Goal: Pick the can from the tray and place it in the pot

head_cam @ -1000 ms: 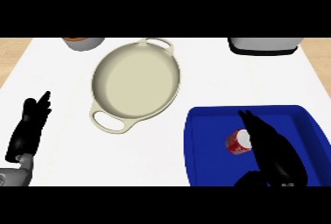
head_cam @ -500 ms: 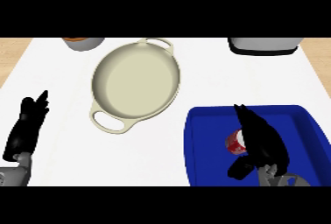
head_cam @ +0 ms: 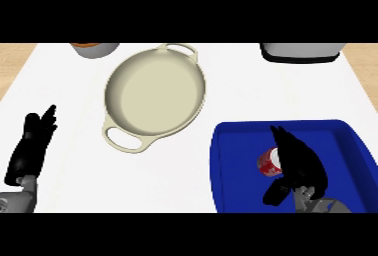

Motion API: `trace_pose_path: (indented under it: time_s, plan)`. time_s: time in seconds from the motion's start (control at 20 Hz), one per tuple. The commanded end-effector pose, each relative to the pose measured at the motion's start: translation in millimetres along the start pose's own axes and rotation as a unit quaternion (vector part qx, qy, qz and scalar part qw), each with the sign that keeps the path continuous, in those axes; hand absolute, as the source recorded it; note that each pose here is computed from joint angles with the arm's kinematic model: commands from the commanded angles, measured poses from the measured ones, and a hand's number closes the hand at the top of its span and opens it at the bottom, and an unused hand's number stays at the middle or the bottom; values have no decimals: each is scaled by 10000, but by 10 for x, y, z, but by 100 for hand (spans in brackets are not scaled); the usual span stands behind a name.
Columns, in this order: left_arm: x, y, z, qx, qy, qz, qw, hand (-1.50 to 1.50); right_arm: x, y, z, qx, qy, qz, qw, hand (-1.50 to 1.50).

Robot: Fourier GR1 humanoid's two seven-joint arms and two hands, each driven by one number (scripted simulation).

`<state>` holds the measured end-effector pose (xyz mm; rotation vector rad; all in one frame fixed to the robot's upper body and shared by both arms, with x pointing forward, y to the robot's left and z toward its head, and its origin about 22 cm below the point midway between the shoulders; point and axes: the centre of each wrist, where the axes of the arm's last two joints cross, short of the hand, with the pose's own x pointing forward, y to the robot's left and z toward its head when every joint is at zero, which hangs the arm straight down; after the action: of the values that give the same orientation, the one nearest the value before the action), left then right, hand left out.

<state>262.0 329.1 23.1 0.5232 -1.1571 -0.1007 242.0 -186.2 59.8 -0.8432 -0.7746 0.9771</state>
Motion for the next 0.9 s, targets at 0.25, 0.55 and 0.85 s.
trace_pose_path:
  time_s: [0.25, 0.55, 0.85]
  plan:
    - [-22, 5, 153, -15, 19, -40, 10000, 0, -40, 214, -325, 276, 173, -24, 9995, -150]
    - [145, 4, -13, 2, -139, -5, 9999, 0, -129, 150, -454, 230, 61, -165, 9996, -150]
    - [213, 56, 32, -31, -64, 14, 10000, 0, -130, 336, -367, 335, -63, -283, 9990, 150]
